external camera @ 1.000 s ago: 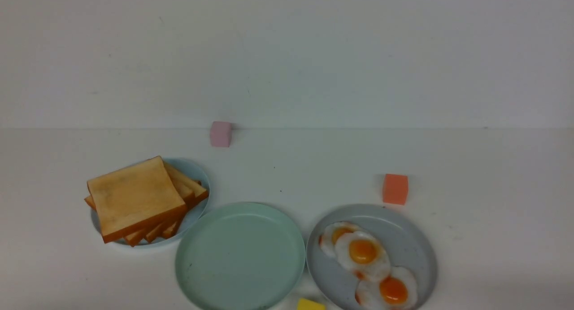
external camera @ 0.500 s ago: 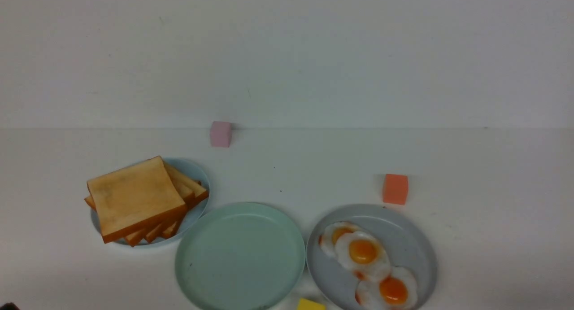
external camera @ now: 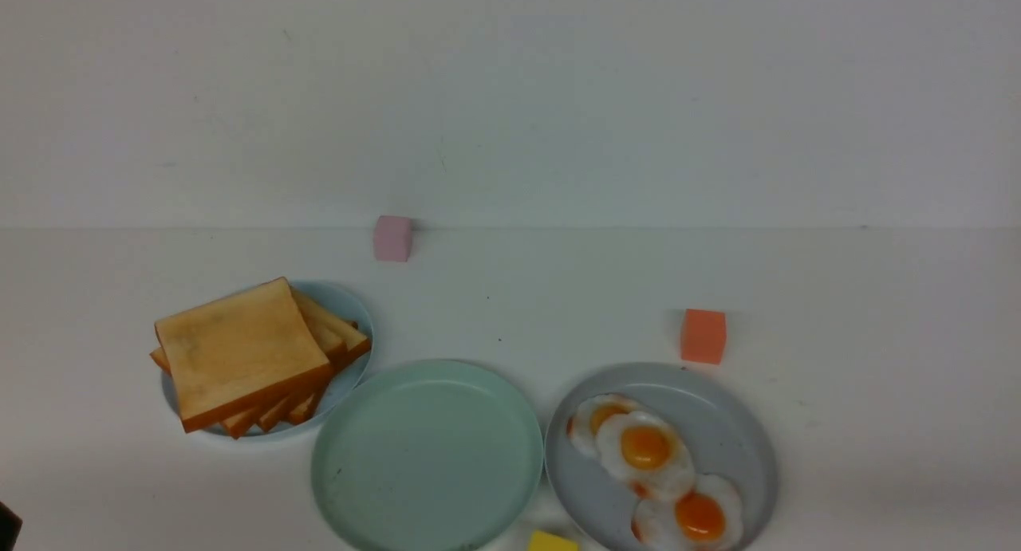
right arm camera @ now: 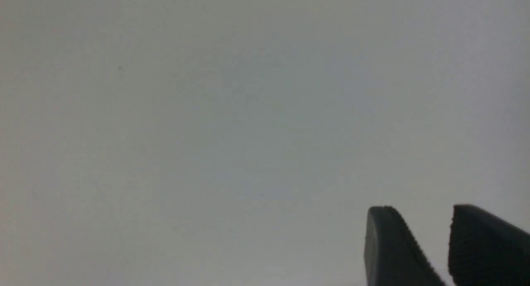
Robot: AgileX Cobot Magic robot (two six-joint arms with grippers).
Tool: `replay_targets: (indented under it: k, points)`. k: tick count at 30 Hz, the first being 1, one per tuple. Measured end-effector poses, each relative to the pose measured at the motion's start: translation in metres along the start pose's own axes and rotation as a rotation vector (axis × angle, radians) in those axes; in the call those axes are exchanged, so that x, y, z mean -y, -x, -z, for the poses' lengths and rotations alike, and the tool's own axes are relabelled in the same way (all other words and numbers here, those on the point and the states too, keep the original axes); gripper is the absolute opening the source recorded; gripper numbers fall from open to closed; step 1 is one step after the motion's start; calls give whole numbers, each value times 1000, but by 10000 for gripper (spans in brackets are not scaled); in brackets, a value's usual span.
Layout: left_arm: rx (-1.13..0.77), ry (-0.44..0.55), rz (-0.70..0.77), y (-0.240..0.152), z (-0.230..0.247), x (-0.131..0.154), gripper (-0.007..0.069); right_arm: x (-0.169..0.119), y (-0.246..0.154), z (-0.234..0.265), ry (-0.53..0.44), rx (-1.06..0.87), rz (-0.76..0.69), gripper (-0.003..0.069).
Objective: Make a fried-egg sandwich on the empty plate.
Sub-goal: Use the left arm to grab a slice of bread
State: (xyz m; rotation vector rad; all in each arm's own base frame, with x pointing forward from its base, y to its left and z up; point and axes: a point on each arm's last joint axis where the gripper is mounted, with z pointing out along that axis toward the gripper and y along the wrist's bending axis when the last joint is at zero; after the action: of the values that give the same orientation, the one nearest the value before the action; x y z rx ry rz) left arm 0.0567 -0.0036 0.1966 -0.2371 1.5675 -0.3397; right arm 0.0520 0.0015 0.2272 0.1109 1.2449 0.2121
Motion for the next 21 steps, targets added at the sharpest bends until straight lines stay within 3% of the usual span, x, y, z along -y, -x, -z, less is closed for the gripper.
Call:
replay_targets:
  k: [3, 8, 11, 12, 17, 21]
  points:
    - [33, -17, 24, 3, 0, 2, 238, 0, 1, 0, 3, 11, -124, 241]
    - [149, -84, 110, 15, 2, 7, 238, -4, 16, -2, 7, -16, -203, 241]
    - [182, -103, 159, 31, 5, 13, 238, -12, 51, -5, 15, 6, -219, 241]
    - [211, -117, 194, 53, 10, 21, 238, -16, 75, -8, 10, 8, -220, 241]
    - [188, -88, 203, 120, 9, 46, 238, -26, 146, -35, -94, -130, -194, 241]
    - [76, -11, 207, 167, -12, 62, 238, -26, 168, -68, -231, -387, -157, 241]
